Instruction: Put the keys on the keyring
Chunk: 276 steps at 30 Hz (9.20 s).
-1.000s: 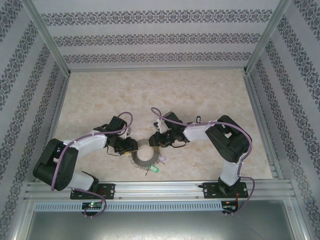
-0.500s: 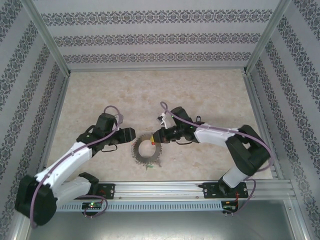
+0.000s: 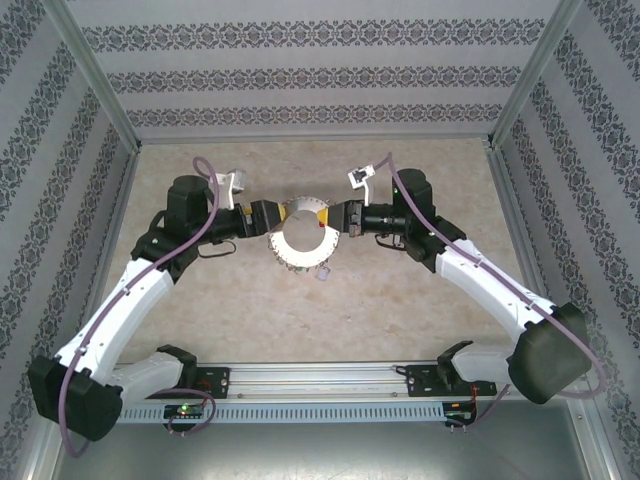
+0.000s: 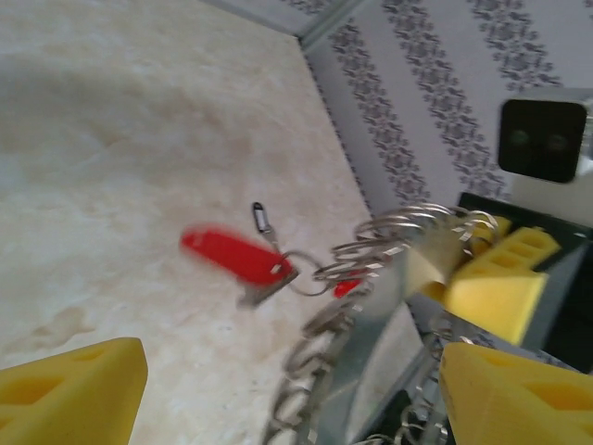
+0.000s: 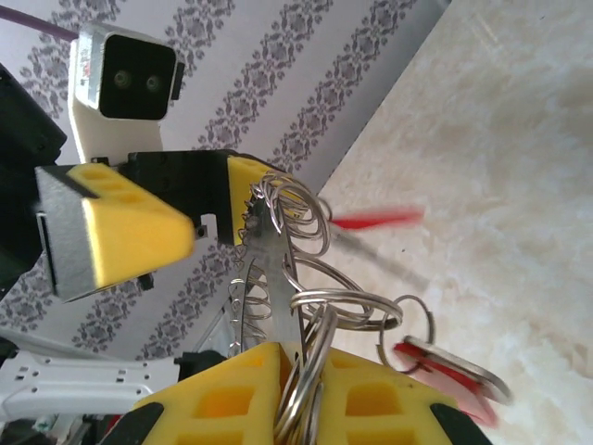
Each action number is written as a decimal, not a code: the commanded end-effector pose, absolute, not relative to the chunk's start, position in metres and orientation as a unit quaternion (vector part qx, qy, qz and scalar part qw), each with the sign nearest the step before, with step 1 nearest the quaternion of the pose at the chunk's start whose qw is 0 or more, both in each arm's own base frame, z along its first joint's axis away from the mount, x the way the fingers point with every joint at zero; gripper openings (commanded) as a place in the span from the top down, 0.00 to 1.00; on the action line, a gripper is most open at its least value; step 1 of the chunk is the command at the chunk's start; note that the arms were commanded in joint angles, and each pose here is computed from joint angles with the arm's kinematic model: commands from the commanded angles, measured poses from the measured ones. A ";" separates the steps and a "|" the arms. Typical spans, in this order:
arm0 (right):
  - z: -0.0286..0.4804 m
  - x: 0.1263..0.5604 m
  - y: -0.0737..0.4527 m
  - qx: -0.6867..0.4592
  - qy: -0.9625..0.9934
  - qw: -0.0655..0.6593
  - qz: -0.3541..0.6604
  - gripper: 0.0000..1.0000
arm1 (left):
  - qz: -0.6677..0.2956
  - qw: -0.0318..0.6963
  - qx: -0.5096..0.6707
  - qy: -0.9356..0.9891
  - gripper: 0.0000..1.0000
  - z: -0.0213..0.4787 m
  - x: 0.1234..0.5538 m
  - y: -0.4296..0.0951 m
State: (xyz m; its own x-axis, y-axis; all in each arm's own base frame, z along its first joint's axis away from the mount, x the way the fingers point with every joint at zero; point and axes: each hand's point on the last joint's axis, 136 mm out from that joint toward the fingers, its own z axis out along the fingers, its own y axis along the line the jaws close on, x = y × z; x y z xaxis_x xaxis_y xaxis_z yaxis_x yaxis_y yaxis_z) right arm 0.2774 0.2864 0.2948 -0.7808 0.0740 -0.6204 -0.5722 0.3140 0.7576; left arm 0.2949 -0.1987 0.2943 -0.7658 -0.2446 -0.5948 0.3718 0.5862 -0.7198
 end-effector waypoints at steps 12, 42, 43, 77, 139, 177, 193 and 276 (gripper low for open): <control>0.343 0.303 0.283 -0.138 0.714 0.313 0.611 1.00 | -0.527 0.294 0.068 0.795 0.21 0.294 0.301 -0.221; 0.338 0.293 0.268 -0.188 0.698 0.395 0.567 0.64 | -0.563 0.313 0.234 0.728 1.00 0.350 0.284 -0.224; 0.336 0.294 0.264 -0.187 0.699 0.403 0.560 0.59 | -0.567 0.311 0.244 0.723 1.00 0.352 0.283 -0.225; 0.267 0.203 0.289 -0.510 0.551 0.613 0.246 0.77 | -0.470 0.413 0.299 0.720 1.00 0.361 0.277 -0.206; 0.262 0.245 0.306 -0.482 0.572 0.653 0.115 1.00 | -0.454 0.390 0.150 0.787 1.00 0.331 0.306 -0.190; 0.252 0.226 0.256 -0.633 0.656 0.348 0.218 1.00 | -0.410 0.414 0.179 0.793 0.50 0.259 0.285 -0.189; 0.266 0.216 0.286 -0.635 0.599 0.369 0.320 1.00 | -0.363 0.521 0.455 0.624 0.66 0.288 0.250 -0.227; 0.155 0.338 0.120 0.060 0.943 0.232 0.230 0.65 | -0.291 0.477 0.550 0.621 1.00 0.242 0.245 -0.264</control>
